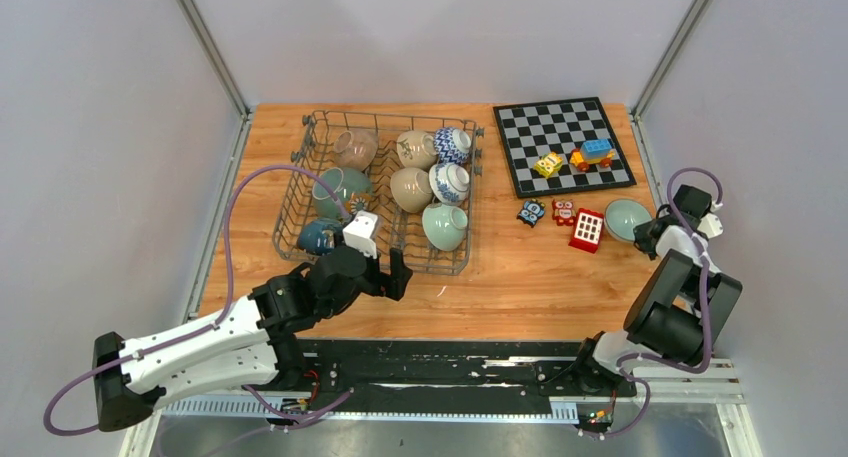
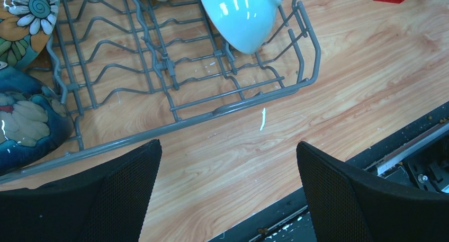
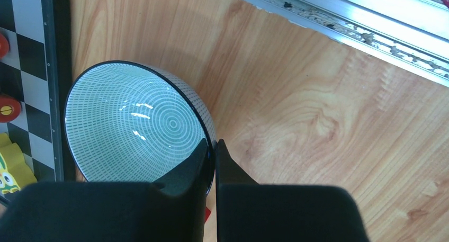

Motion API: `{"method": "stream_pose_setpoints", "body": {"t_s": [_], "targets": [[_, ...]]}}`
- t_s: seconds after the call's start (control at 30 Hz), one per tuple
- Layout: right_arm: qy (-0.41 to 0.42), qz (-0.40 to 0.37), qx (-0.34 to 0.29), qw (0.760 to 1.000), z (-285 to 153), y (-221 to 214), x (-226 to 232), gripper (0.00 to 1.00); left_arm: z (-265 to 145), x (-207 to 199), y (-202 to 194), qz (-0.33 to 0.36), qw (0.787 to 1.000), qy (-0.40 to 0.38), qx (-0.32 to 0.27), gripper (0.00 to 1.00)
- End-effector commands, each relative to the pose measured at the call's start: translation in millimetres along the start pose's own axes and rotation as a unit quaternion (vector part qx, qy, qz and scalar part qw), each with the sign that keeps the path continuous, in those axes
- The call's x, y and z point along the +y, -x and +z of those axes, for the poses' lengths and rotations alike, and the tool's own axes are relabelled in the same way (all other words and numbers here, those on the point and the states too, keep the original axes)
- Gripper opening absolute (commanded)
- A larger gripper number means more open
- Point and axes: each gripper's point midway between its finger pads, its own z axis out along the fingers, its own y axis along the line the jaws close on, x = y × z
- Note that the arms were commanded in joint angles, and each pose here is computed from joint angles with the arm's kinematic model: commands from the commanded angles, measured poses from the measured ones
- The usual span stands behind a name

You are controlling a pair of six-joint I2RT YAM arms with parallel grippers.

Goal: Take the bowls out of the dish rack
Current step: Place the bowl at the center of the board.

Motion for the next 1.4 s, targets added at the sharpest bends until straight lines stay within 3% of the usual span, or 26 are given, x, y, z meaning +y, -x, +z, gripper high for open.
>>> {"method": "stream_pose_setpoints", "body": {"t_s": [0.0, 0.17, 0.67, 0.77, 0.97, 1.17, 1.23, 1.37], "targets": [[0.035, 0.003, -0.015, 0.999, 0.9, 20.3, 18.7, 0.04, 3.7, 1.5, 3.4, -0.01, 1.0, 0.008, -0.01, 0.99], [0.027, -0.006, -0.009, 1.0, 5.2, 16.1, 14.1, 0.05, 5.2, 0.4, 3.5, -0.011, 1.0, 0.008, -0.01, 0.99], [0.037, -0.023, -0.016, 0.999, -7.8, 21.4, 18.8, 0.68, 3.3, -0.3, 4.9, -0.01, 1.0, 0.006, -0.008, 0.99], [0.053, -0.038, -0.039, 0.997, -26.4, 34.5, 38.6, 0.77, 1.4, 0.8, 8.1, -0.008, 1.0, 0.008, -0.011, 0.99], [0.145, -0.087, -0.083, 0.982, -90.6, 52.4, 125.9, 0.8, -5.2, 9.0, 21.7, 0.002, 0.999, 0.032, -0.026, 0.99], [0.286, -0.199, -0.112, 0.931, -192.8, 29.8, 221.6, 0.79, -11.9, 23.2, 38.0, 0.008, 0.996, 0.071, -0.052, 1.0], [0.331, -0.253, -0.119, 0.901, -229.0, 7.5, 243.0, 0.79, -14.2, 28.6, 43.9, 0.015, 0.994, 0.085, -0.064, 1.0], [0.42, -0.387, -0.132, 0.81, -305.5, -68.1, 264.1, 0.79, -18.4, 37.4, 56.5, 0.027, 0.99, 0.11, -0.088, 1.0]]}}
